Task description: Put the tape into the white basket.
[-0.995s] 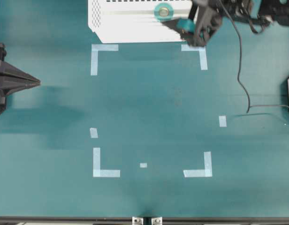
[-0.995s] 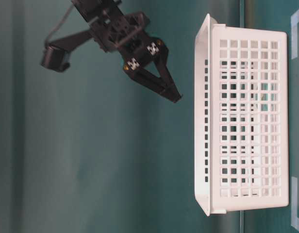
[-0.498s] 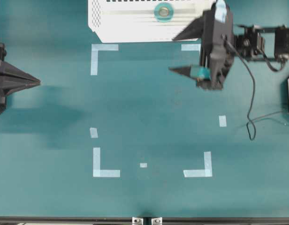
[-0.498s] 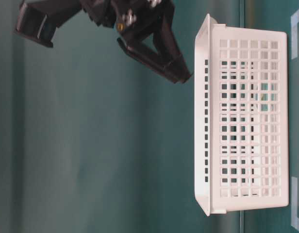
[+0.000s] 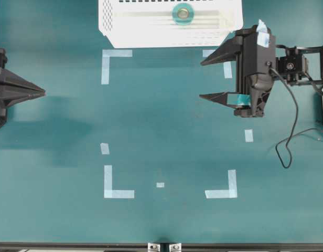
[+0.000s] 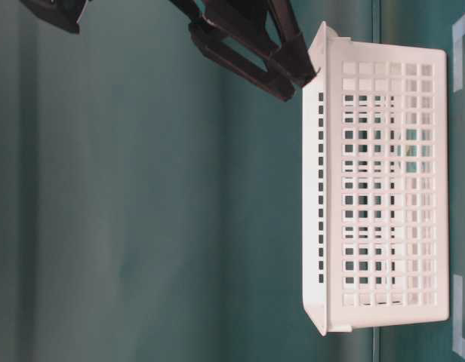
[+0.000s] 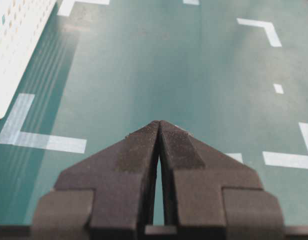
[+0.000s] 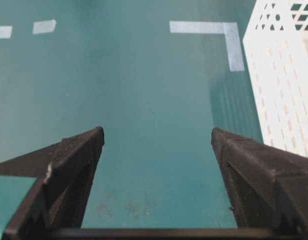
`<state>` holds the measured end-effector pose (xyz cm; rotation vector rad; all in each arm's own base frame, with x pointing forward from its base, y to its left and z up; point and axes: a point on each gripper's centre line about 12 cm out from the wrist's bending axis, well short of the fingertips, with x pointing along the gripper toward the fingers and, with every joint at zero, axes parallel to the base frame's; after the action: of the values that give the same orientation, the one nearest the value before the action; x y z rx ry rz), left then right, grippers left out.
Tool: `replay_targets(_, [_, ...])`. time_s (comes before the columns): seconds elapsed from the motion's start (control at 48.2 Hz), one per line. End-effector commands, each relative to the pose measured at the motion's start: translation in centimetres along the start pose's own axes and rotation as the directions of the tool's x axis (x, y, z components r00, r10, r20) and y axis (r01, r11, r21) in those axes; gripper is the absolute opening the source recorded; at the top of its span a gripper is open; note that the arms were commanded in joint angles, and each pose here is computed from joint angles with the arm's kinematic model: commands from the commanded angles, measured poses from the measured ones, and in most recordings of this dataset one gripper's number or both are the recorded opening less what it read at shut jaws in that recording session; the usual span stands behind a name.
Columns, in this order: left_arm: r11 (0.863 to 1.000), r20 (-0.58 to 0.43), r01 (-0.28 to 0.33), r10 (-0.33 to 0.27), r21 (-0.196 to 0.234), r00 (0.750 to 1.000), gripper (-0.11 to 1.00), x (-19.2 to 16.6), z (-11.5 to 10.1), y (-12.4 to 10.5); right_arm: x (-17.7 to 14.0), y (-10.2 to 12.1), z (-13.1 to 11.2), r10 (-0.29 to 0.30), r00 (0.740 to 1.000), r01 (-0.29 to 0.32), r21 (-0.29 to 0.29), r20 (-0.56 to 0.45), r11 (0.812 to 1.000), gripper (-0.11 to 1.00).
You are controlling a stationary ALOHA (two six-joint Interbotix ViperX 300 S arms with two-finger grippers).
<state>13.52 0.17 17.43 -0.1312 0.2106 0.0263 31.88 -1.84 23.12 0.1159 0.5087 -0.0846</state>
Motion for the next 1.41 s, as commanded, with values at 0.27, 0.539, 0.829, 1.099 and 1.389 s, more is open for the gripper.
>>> replay_targets(0.27, [1.000,0.010,-0.002,0.002,0.001,1.000,-0.10,0.1,0.5,0.0,-3.1,0.1,0.0,0.010,0.997,-0.010,-0.004,0.074,1.000,0.91])
replay_targets(0.539, [1.000,0.010,-0.002,0.002,0.001,1.000,-0.10,0.1,0.5,0.0,-6.5,-0.1,-1.4,0.018,0.991,-0.017,-0.005,0.130,1.000,0.91])
replay_targets(0.829, [1.000,0.010,-0.003,0.003,0.001,1.000,-0.10,0.1,0.5,0.0,-10.5,-0.4,-3.6,0.026,0.974,-0.026,-0.005,0.225,1.000,0.91])
replay_targets(1.099, [1.000,0.007,-0.004,0.004,0.001,1.000,-0.10,0.1,0.4,0.0,-13.4,-0.6,-6.0,0.033,0.952,-0.032,-0.006,0.305,0.999,0.91])
replay_targets(1.389, [1.000,-0.013,-0.007,0.007,0.000,1.000,-0.10,0.1,-0.1,0.1,-14.3,-1.0,-8.6,0.026,0.958,-0.027,-0.001,0.286,1.000,0.91])
